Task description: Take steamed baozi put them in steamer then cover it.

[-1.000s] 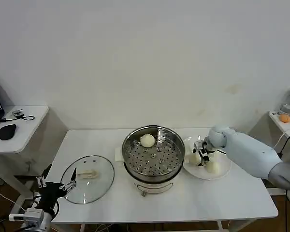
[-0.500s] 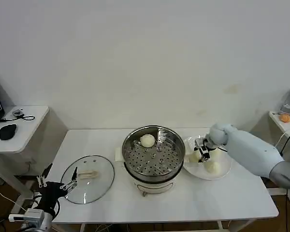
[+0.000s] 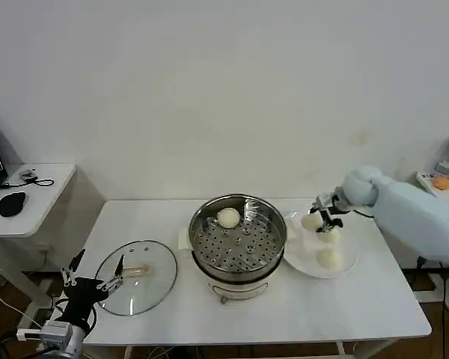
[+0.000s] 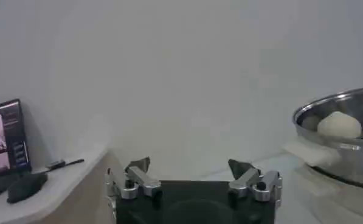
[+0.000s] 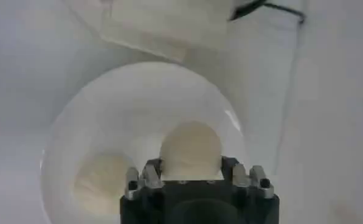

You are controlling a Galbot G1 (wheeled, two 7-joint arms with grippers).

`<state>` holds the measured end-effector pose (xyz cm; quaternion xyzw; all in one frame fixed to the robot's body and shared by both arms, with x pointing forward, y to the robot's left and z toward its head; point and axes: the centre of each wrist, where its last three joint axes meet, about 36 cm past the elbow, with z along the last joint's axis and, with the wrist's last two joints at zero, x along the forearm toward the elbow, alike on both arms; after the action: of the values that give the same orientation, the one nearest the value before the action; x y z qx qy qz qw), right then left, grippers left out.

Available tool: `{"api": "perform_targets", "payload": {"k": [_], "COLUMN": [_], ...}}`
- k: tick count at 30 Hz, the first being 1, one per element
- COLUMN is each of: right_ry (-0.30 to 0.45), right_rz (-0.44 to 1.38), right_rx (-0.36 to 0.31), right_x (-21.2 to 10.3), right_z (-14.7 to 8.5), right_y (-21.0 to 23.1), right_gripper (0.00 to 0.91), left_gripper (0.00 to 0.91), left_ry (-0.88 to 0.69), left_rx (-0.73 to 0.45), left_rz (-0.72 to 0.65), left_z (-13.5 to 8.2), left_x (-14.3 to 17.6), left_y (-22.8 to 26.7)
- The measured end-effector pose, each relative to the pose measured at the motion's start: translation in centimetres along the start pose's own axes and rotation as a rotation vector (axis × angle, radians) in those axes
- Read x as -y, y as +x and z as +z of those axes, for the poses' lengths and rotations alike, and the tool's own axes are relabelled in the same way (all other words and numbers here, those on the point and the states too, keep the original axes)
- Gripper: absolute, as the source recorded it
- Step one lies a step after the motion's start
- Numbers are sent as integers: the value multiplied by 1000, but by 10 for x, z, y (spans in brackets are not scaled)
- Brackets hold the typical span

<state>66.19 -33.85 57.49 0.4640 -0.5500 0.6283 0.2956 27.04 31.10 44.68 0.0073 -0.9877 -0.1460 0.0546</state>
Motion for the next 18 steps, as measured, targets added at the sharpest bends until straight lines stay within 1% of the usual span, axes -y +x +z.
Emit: {"api": "perform_targets", "payload": {"k": [4,10,15,18], "right_ry": [28,77,112,109], "right_rz": [54,116,128,127], "right_rx": [14,62,116,146], "right_x": [15,31,36,38], "right_z": [-15,-55,-97,-122], "right_y": [38,84,97,96], "right_gripper": [655,655,655,655], "left_gripper": [907,907,907,907], "left_ry": [-3,-1,-1,-4], "left_rx": [8,20,18,20], "left_rz": [2,8,6,5], "left_z": [-2,-5,-5,-6], "left_x": [-1,0,2,0], "left_y": [-2,-5,-8,-10]}}
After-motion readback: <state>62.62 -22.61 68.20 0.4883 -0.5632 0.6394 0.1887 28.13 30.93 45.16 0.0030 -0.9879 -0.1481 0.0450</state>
